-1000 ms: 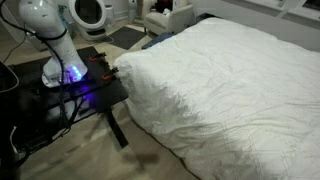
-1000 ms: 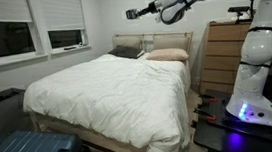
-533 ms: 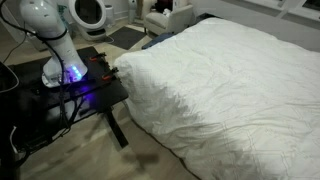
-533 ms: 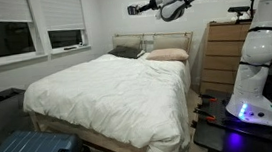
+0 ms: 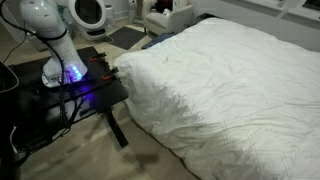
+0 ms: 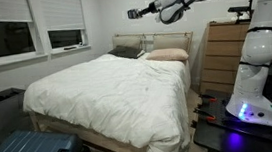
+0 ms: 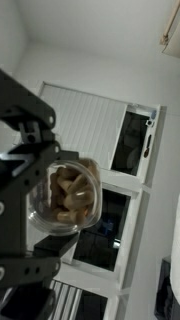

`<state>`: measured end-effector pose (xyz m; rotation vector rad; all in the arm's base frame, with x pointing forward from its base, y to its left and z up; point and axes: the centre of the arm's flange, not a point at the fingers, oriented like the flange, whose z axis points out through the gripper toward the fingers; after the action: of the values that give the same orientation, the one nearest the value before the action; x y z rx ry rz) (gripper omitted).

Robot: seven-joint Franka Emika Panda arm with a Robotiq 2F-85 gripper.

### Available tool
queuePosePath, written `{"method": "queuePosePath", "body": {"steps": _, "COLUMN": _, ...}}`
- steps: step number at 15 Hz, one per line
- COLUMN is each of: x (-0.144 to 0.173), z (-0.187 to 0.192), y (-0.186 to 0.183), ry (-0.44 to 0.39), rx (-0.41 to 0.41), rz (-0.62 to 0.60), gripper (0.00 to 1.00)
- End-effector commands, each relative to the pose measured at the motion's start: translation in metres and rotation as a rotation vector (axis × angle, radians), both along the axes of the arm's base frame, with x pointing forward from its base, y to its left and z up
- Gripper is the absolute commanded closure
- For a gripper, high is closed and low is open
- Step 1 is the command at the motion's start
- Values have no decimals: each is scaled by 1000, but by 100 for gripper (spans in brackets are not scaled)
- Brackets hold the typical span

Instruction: Pour the contents in the jar on the bed

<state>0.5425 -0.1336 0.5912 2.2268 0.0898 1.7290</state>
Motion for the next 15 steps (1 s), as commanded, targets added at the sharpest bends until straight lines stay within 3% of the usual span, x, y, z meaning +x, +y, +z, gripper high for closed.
{"method": "queuePosePath", "body": {"steps": 1, "x": 0, "z": 0, "y": 0, "ry": 0, "rx": 0, "rz": 0, "gripper": 30}}
{"method": "queuePosePath", "body": {"steps": 2, "x": 0, "z": 0, "y": 0, "ry": 0, "rx": 0, "rz": 0, "gripper": 30}}
{"method": "queuePosePath", "body": {"steps": 3, "x": 0, "z": 0, "y": 0, "ry": 0, "rx": 0, "rz": 0, "gripper": 55}}
{"method": "queuePosePath", "body": {"steps": 5, "x": 3, "z": -4, "y": 1, "ry": -116, "rx": -100, "rz": 21, "gripper": 55}}
{"method": "queuePosePath", "body": {"steps": 15, "x": 46, "z": 77, "y": 3, "ry": -402, "rx": -302, "rz": 38, "gripper": 55}}
